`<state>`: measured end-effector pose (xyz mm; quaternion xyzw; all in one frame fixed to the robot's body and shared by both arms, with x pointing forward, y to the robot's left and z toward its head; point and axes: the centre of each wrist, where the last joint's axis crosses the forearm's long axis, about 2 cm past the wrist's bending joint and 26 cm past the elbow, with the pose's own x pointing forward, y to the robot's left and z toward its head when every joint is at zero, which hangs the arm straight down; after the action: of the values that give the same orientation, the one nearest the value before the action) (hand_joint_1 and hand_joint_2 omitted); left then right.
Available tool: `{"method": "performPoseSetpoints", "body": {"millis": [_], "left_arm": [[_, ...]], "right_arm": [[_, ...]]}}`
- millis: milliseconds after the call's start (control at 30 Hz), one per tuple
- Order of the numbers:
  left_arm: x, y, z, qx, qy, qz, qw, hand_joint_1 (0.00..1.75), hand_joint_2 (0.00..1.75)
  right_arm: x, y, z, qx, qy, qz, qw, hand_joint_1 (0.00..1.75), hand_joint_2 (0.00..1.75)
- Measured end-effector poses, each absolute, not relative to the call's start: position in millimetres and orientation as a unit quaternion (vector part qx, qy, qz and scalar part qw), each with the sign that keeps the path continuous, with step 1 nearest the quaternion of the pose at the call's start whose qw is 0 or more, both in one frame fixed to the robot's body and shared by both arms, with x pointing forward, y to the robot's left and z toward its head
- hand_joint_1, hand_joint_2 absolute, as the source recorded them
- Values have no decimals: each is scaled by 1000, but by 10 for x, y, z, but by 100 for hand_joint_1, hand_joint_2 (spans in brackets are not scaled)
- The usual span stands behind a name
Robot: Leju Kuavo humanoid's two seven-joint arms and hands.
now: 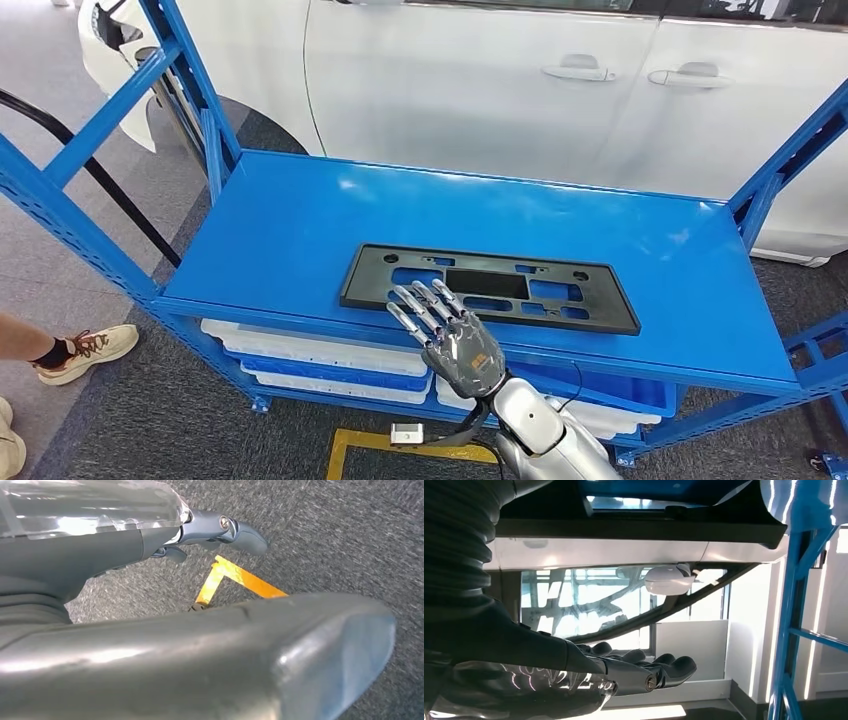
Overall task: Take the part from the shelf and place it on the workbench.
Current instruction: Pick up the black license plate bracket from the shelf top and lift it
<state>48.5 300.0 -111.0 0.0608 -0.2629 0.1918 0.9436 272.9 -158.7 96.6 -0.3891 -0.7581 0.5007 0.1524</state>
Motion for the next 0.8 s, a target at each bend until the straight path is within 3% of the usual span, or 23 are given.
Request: {"method": "performPoseSetpoints", "body": {"millis": [333, 800], "left_arm": [[501, 2995, -1108, 58, -268, 187, 943, 0, 0], [501, 3012, -1108, 56, -267, 183, 944, 0, 0]], "right_arm": [[3128, -1276, 1179, -404, -756, 488, 163, 0, 175], [3268, -1136, 1195, -423, -735, 499, 177, 0, 175]]}}
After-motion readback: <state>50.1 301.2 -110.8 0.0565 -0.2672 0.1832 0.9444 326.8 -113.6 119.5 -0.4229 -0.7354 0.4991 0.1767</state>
